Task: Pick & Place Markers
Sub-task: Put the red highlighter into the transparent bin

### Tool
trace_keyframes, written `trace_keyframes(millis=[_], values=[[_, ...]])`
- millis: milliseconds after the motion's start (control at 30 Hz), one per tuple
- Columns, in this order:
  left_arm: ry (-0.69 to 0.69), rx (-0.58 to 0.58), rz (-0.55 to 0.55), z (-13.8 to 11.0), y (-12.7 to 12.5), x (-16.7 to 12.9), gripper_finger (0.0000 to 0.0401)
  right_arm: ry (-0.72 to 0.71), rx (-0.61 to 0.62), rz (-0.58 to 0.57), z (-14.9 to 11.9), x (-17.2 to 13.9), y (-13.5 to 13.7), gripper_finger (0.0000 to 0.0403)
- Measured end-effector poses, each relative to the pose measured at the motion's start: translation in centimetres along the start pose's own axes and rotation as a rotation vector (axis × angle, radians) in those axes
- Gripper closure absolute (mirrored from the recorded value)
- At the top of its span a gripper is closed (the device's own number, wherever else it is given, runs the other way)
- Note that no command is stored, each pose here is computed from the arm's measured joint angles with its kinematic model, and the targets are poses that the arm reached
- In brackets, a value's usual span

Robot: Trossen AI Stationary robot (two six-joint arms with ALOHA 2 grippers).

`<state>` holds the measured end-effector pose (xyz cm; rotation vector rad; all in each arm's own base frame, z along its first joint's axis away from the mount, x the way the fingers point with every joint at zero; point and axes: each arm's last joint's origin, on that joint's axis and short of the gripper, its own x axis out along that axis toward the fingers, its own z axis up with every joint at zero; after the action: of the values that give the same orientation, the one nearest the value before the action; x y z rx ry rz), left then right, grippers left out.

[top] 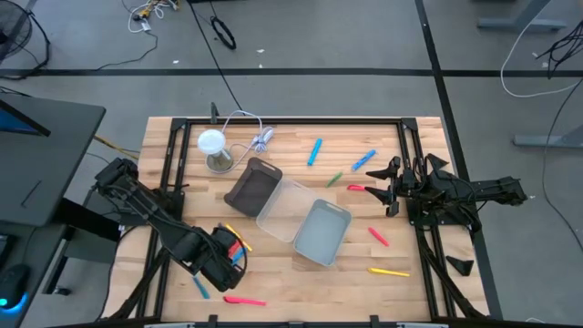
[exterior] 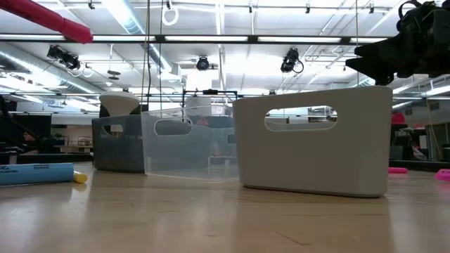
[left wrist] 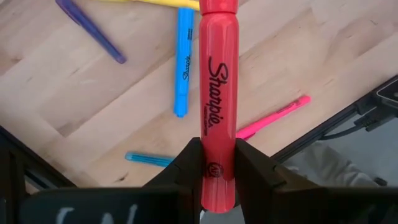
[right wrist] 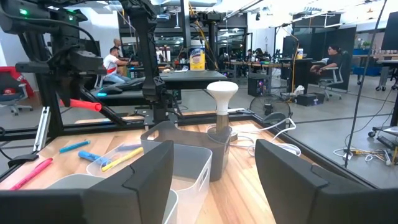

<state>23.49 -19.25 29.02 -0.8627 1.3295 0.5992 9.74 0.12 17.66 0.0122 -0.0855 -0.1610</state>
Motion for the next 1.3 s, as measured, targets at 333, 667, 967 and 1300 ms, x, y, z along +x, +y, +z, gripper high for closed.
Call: trace_keyframes(millis=[333, 667, 967, 1300], values=[[-0.012, -0.016, -0.013, 3.2, -0.2, -0.3, 0.0330, 0.000, 0.000, 0.000, 0.0, 0.0, 0.0, 0.0174], [-0.015, -0.072, -0.011, 8.0, -1.0, 0.0, 0.0330, 0.000, 0.000, 0.000, 0.0, 0.0, 0.0, 0.0174], [-0.030, -0.119, -0.002, 12.6, -1.5, 0.5, 0.0330, 0.000, 0.000, 0.000, 0.0, 0.0, 0.0, 0.0174], [-0.067, -0.134, -0.017, 17.5, -1.8, 0.3, 0.0330, 0.000, 0.000, 0.000, 0.0, 0.0, 0.0, 0.0174]])
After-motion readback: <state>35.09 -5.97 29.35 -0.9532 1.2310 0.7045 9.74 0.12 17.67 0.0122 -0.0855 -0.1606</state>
